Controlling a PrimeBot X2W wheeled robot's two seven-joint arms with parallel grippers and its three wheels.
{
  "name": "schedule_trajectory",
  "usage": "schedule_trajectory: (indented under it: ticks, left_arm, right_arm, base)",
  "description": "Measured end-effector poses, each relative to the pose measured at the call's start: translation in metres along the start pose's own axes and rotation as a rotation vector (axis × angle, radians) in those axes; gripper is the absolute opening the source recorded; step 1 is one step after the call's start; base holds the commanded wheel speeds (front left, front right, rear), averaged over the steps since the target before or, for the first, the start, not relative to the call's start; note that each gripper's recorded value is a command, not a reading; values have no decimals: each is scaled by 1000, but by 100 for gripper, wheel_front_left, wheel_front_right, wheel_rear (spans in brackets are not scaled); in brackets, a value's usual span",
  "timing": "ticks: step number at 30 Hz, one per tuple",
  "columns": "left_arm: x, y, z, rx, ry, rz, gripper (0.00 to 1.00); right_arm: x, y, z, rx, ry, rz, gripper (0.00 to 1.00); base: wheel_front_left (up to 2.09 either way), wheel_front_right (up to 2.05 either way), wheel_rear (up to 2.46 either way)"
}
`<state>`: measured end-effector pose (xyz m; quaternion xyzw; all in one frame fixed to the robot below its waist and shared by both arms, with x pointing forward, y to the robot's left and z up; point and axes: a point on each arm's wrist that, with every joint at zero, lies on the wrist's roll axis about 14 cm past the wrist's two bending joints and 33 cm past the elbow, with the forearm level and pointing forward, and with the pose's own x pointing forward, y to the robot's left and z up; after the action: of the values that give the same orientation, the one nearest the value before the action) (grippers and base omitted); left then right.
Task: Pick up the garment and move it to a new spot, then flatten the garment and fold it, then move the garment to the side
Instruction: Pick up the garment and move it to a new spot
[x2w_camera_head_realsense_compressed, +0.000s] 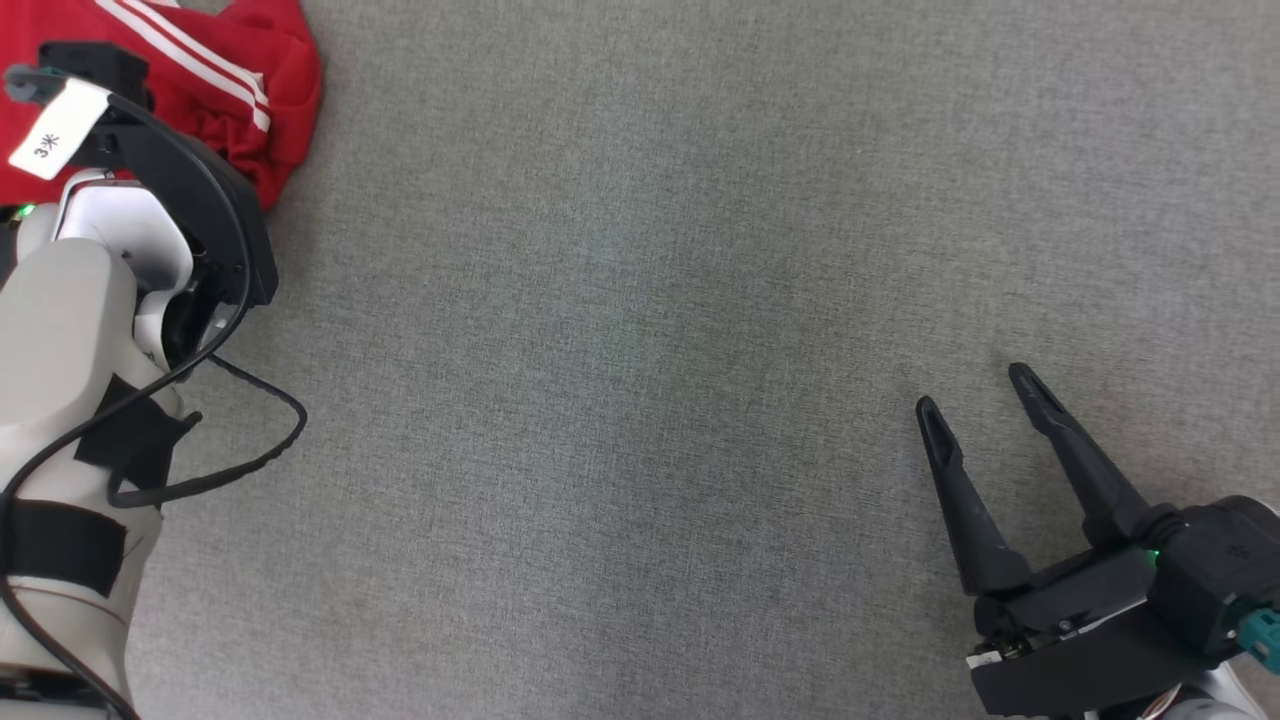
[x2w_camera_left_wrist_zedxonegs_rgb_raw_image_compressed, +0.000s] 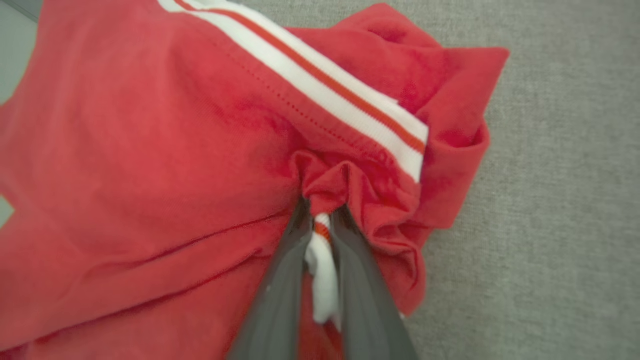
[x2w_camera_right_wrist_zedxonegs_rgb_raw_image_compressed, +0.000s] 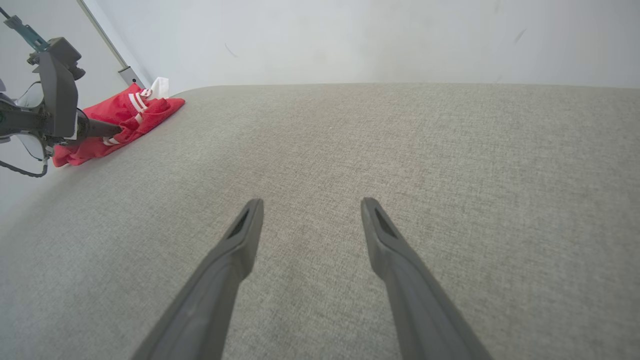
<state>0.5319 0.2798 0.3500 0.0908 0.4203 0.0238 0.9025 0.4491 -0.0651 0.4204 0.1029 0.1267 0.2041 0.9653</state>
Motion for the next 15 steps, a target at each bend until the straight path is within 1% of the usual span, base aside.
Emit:
schedule_trajectory:
  ticks: [4,7,12,15]
  left_arm:
    - [-7,-2,8,-14,-32,3,0]
    - [-17,-5,24,-15,-96,-4,0]
    - [-46,-9,72,21,-283,-14,0]
    - [-70,-23,110,27,-418,-44,0]
  right_arm:
    - [-2,6,4,10,-15,9,100]
    - [-5,14,9,20,-35,24,100]
    - [-12,25,20,33,-73,38,100]
    - [-19,31,29,41,-106,42,100]
  base:
    - [0,0,0]
    - [0,0,0]
    - [0,0,0]
    - [0,0,0]
